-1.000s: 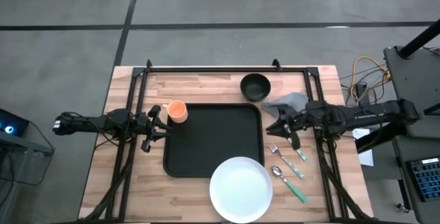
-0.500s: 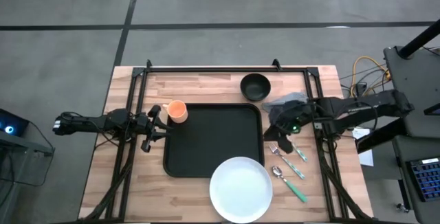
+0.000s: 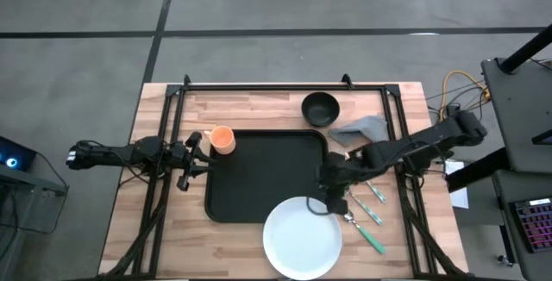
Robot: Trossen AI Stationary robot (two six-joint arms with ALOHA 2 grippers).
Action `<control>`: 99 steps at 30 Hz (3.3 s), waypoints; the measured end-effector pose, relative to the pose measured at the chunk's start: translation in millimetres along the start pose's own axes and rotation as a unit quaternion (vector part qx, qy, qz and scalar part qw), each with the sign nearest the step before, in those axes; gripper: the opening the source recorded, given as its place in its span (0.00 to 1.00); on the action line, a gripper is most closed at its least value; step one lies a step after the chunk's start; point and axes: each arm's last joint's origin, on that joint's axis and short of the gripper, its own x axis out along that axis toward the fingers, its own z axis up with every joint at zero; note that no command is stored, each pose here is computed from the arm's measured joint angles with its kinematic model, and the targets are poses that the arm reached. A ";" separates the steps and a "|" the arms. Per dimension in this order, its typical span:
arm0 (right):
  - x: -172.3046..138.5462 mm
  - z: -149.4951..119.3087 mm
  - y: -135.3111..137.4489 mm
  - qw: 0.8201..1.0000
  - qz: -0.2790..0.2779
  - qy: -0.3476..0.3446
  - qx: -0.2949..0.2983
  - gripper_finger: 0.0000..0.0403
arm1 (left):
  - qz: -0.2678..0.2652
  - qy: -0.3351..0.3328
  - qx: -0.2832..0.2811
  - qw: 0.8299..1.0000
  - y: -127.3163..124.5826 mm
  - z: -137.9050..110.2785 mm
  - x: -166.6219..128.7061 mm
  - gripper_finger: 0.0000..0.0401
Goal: Set up tray
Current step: Put the white plate on the black serving tray
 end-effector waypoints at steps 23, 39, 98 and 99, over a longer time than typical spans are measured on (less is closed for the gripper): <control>52.1 21.4 24.2 0.998 -0.024 0.057 -0.010 0.44 | 0.000 0.000 0.000 1.000 0.0 0.0 0.0 0.20; 64.5 25.3 11.8 0.997 -0.046 0.064 0.010 0.48 | 0.000 0.003 0.000 1.000 0.1 -0.5 0.4 0.20; 87.3 65.6 -62.4 0.991 0.039 0.085 0.091 0.02 | 0.000 0.003 0.000 1.000 0.1 -0.5 0.4 0.20; 86.0 67.8 -64.1 0.991 0.039 0.081 0.096 0.02 | 0.000 0.003 0.000 1.000 0.1 -0.5 0.4 0.20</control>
